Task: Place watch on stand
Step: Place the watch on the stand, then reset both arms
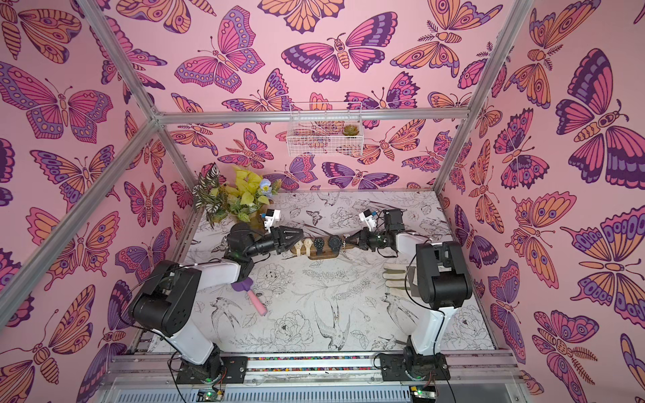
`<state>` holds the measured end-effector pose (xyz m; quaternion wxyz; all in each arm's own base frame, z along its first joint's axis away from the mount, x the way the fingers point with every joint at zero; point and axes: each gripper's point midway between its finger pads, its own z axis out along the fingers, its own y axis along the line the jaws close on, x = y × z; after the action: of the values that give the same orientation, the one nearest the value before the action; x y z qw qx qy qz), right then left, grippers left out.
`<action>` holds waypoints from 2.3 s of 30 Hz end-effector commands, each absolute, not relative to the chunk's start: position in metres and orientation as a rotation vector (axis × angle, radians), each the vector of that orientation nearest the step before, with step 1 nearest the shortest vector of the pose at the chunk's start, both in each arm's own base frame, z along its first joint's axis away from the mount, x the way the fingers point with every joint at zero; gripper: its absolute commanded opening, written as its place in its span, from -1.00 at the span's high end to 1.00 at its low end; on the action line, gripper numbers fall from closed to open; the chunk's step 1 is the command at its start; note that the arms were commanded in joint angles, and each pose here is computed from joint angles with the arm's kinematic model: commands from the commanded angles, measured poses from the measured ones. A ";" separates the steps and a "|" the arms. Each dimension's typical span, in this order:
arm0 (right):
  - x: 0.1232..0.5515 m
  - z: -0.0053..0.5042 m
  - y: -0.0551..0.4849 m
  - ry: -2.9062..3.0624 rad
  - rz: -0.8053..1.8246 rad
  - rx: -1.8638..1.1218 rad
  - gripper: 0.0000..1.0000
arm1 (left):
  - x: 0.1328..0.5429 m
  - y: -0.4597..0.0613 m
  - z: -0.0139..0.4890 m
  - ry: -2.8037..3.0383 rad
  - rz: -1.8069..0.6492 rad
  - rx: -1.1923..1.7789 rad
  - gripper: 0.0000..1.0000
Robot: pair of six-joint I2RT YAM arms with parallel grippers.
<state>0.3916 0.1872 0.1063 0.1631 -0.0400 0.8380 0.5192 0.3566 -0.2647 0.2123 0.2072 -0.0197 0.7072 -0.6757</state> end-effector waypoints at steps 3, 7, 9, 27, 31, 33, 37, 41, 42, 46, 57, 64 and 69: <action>0.372 0.104 0.186 2.417 1.470 -0.130 1.00 | 0.356 -0.262 0.212 1.952 -1.885 -0.037 0.29; 0.366 0.100 0.185 2.436 1.462 -0.124 1.00 | 0.356 -0.262 0.212 1.948 -1.888 -0.038 0.29; 0.365 0.098 0.184 2.444 1.456 -0.121 1.00 | 0.356 -0.262 0.213 1.946 -1.891 -0.035 0.29; 0.351 0.081 0.181 2.539 1.373 -0.118 0.53 | 0.358 -0.263 0.213 1.945 -1.897 -0.037 0.29; 0.350 0.079 0.179 2.548 1.357 -0.107 0.22 | 0.358 -0.263 0.211 1.947 -1.900 -0.040 0.29; 0.348 0.078 0.179 2.553 1.353 -0.103 0.19 | 0.359 -0.264 0.211 1.944 -1.903 -0.041 0.29; 0.341 0.074 0.177 2.572 1.336 -0.089 0.23 | 0.359 -0.264 0.211 1.942 -1.909 -0.041 0.29; 0.337 0.070 0.176 2.582 1.334 -0.071 0.34 | 0.360 -0.264 0.209 1.945 -1.910 -0.042 0.29; 0.335 0.068 0.176 2.587 1.334 -0.067 0.36 | 0.360 -0.264 0.209 1.945 -1.911 -0.043 0.29; 0.332 0.061 0.172 2.608 1.290 -0.040 0.52 | 0.359 -0.264 0.209 1.947 -1.903 -0.024 0.29; 0.320 0.055 0.141 2.639 0.913 0.017 0.63 | 0.363 -0.245 0.197 2.072 -1.506 0.069 0.30; 0.341 0.090 0.113 2.467 0.463 -0.019 0.20 | 0.371 -0.200 0.196 2.114 -0.938 0.134 0.20; 0.362 0.141 0.091 2.216 0.318 0.044 -0.98 | 0.379 -0.154 0.195 2.060 -0.571 0.095 -0.99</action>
<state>0.3433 0.1169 0.1149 0.3533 -0.0068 0.9147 0.1961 0.3738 -0.1917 0.2269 0.4558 0.0413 0.8081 -0.3708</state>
